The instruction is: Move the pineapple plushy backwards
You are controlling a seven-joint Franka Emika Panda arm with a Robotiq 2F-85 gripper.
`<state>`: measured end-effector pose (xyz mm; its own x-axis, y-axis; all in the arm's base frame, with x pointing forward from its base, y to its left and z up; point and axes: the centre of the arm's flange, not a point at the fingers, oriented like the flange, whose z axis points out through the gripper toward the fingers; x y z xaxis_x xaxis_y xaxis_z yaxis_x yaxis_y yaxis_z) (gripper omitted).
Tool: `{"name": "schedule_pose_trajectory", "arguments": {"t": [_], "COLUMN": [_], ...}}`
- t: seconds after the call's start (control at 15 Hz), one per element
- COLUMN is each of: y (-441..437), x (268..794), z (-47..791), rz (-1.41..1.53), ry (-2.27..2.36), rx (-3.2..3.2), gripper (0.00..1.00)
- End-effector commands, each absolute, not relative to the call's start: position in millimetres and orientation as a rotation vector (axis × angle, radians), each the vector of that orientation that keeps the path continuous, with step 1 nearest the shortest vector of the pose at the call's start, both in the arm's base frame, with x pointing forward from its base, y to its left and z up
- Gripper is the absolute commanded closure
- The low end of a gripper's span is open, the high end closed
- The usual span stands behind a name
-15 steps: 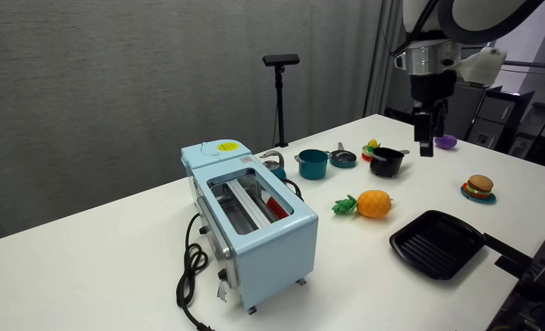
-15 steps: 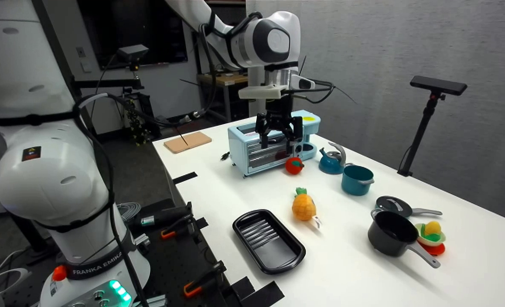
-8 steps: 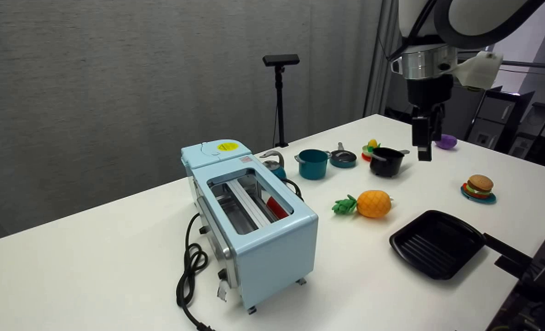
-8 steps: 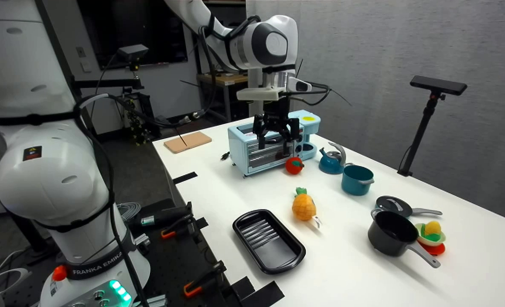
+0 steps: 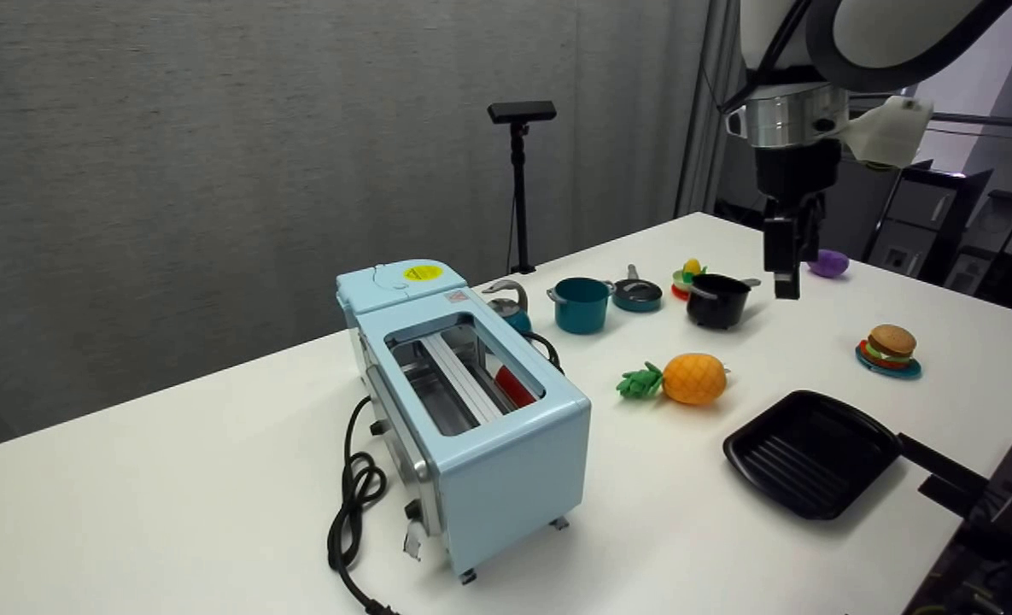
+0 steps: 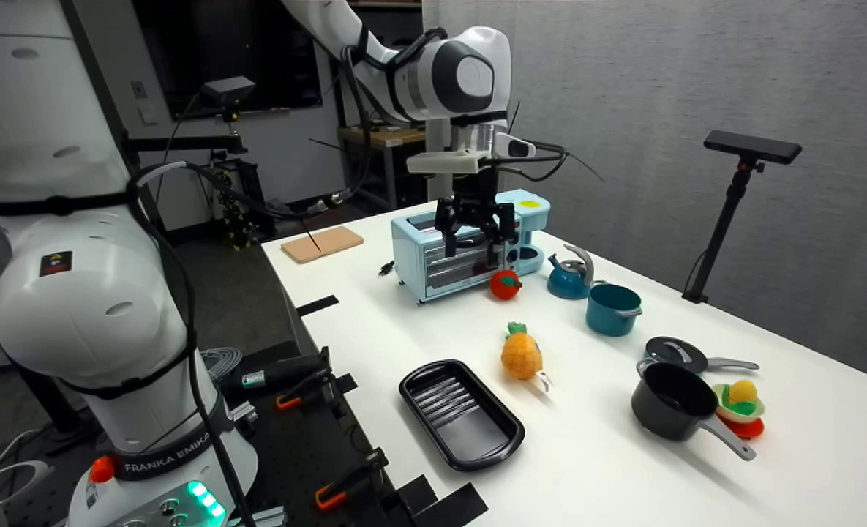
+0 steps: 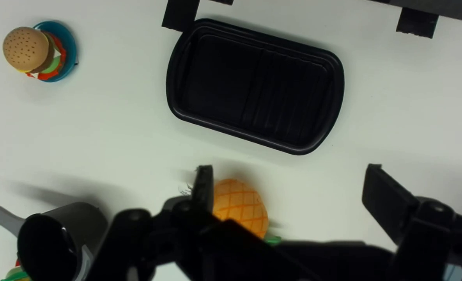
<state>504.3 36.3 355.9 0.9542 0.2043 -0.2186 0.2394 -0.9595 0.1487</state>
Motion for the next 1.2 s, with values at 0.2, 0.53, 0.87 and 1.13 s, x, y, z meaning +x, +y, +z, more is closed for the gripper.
{"name": "schedule_pose_trajectory", "arguments": {"t": [0.2, 0.53, 0.87, 1.13], "y": [34, 32, 51, 57], "x": [506, 505, 543, 544], "z": [356, 356, 302, 285], "rz": [-0.266, -0.289, -0.292, -0.276], "ry": [0.290, 0.316, 0.305, 0.340], "rx": [2.892, 2.864, 2.817, 2.812], "gripper": [0.00, 0.00, 0.00, 0.00]}}
